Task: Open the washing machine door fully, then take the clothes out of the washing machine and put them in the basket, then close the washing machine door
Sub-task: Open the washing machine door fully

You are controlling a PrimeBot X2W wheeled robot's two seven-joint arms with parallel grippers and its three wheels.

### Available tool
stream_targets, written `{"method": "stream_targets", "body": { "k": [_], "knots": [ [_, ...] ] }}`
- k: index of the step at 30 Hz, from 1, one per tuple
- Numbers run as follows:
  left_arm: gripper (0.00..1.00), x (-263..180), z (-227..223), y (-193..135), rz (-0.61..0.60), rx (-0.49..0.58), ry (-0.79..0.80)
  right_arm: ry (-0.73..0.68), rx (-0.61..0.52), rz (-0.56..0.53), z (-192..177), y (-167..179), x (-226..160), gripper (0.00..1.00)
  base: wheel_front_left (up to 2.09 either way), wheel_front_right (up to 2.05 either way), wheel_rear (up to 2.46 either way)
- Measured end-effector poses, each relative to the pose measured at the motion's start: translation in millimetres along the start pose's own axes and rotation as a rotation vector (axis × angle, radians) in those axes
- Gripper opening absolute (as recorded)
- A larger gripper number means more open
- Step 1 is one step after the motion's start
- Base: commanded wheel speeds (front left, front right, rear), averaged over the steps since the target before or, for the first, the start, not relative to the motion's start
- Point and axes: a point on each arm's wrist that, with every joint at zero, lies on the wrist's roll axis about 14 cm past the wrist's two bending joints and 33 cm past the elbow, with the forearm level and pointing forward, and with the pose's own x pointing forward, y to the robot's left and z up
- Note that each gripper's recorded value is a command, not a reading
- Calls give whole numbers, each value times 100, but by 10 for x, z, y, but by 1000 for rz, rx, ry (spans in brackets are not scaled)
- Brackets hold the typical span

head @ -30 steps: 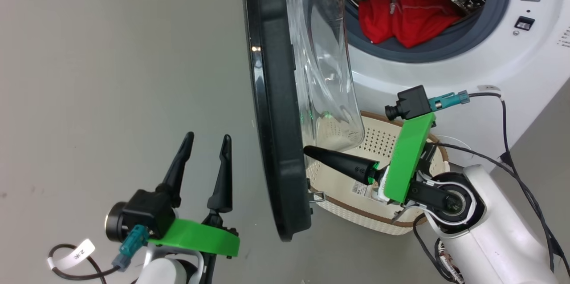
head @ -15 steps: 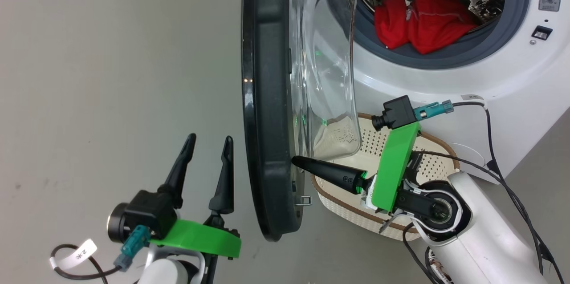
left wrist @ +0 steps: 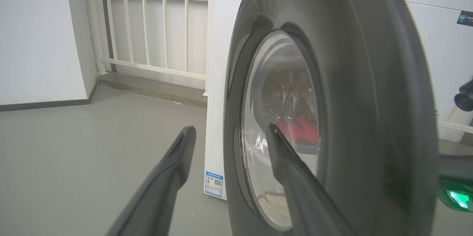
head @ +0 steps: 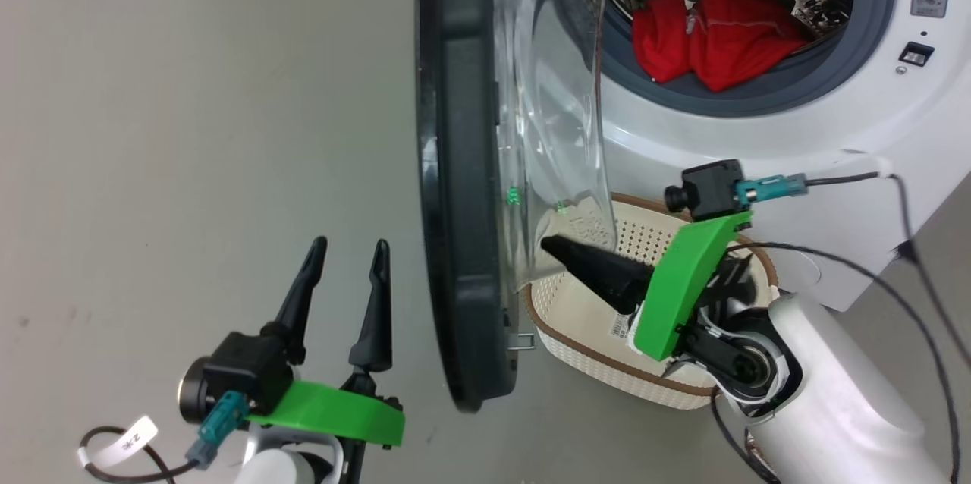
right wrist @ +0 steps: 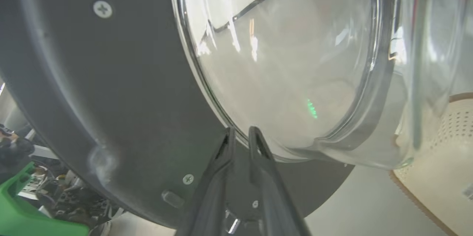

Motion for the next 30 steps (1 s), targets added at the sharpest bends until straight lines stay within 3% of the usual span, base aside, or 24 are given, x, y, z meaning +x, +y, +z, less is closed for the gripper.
{"method": "stream_targets", "body": {
  "k": [15, 25, 30],
  "knots": [
    [100, -42, 9, 36, 7, -14, -7, -361, -513, -322, 494, -488, -457, 100, 0, 0, 0],
    [100, -100, 75, 104, 24, -7, -30, -581, -711, -480, 699, -646, -966, 100, 0, 0, 0],
    [100, -142, 137, 111, 19, 10, -51, -647, -711, -525, 680, -717, -1208, 100, 0, 0, 0]
  ]
}}
